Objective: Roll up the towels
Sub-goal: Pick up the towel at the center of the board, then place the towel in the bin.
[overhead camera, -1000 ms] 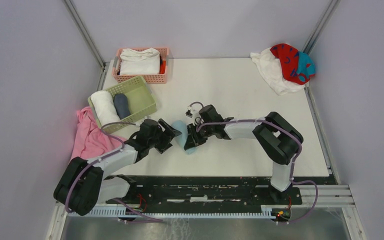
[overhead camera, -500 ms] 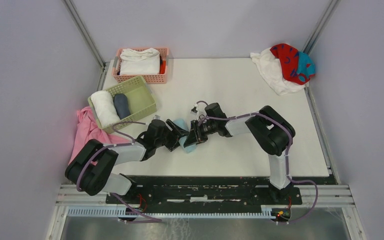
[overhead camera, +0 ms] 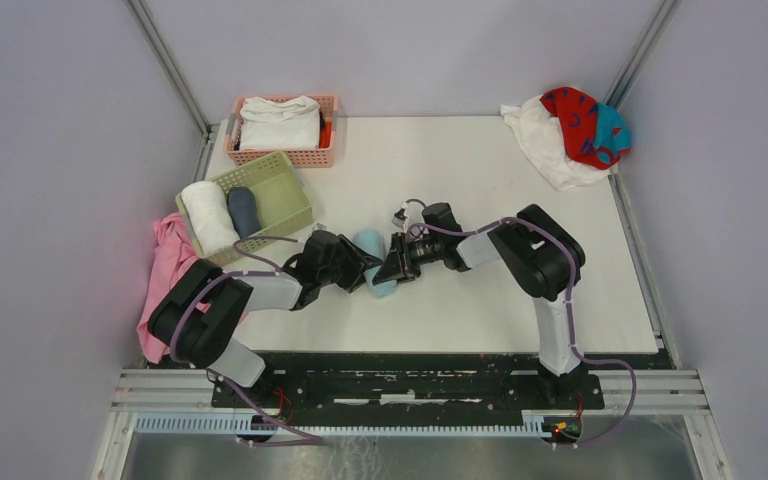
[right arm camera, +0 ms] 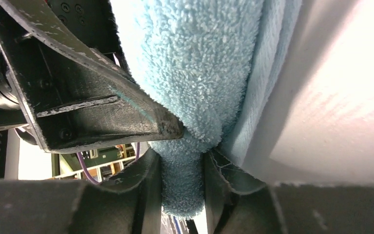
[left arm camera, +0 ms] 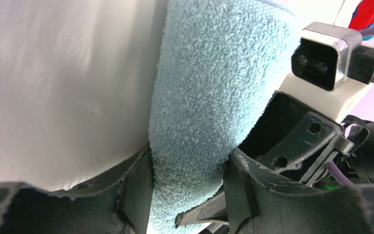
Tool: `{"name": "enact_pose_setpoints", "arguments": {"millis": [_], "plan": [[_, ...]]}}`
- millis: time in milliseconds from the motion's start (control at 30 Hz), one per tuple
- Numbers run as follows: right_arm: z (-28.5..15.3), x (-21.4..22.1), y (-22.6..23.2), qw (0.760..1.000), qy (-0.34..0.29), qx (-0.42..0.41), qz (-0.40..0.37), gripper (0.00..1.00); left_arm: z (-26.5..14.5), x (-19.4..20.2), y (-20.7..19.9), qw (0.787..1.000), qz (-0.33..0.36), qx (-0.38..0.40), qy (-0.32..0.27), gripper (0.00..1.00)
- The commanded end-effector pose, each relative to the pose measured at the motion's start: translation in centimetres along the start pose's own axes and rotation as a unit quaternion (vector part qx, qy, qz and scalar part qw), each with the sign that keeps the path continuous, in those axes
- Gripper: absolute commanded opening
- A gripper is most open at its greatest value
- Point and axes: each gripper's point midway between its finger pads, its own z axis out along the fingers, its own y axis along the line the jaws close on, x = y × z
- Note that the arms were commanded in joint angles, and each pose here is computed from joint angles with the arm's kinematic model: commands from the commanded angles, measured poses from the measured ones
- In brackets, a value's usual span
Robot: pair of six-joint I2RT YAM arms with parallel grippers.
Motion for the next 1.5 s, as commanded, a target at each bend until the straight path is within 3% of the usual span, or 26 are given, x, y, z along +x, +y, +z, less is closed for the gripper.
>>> {"name": "enact_pose_setpoints", "arguments": {"millis": [0, 200, 333, 367, 400, 667, 967, 1133, 1233, 1467], "plan": [[0.2, 2.3, -3.1, 0.997, 0.004, 0.068, 0.032, 0.42, 1.4, -0.2, 4.7, 0.994, 0.041, -0.104, -0.014, 0.55], [-2.4, 1.6, 0.0, 0.995, -0.017, 0.081, -0.055, 0.68, 2.2, -2.4, 3.7, 0.987, 0.094, -0.131, -0.024, 0.44], [-5.5, 1.6, 0.7, 0.984, -0.038, 0.131, -0.117, 0.80, 2.4, -4.0, 2.7, 0.983, 0.117, -0.135, -0.029, 0.37], [-6.4, 1.6, 0.7, 0.979, -0.043, 0.149, -0.133, 0.94, 2.4, -4.3, 2.2, 0.982, 0.126, -0.134, -0.030, 0.37], [-7.2, 1.6, 0.7, 0.974, -0.047, 0.167, -0.148, 1.00, 2.3, -4.7, 1.6, 0.982, 0.134, -0.131, -0.031, 0.37], [-12.6, 0.9, -0.9, 0.920, -0.102, 0.302, -0.227, 1.00, 0.2, -9.6, -4.5, 0.984, 0.155, -0.069, -0.051, 0.33], [-13.7, 0.6, -1.6, 0.907, -0.110, 0.332, -0.236, 1.00, -5.8, -19.5, -9.2, 0.980, 0.150, -0.033, -0.128, 0.32], [-13.8, 0.7, -1.6, 0.904, -0.109, 0.335, -0.241, 1.00, -8.9, -26.0, -10.0, 0.977, 0.134, -0.014, -0.166, 0.31], [-13.8, 0.6, -1.7, 0.904, -0.108, 0.335, -0.243, 1.00, -9.4, -28.7, -10.4, 0.978, 0.134, -0.002, -0.160, 0.31], [-13.9, 0.7, -1.7, 0.903, -0.104, 0.337, -0.246, 1.00, -7.5, -32.1, -6.2, 0.986, 0.093, -0.028, -0.138, 0.30]]}}
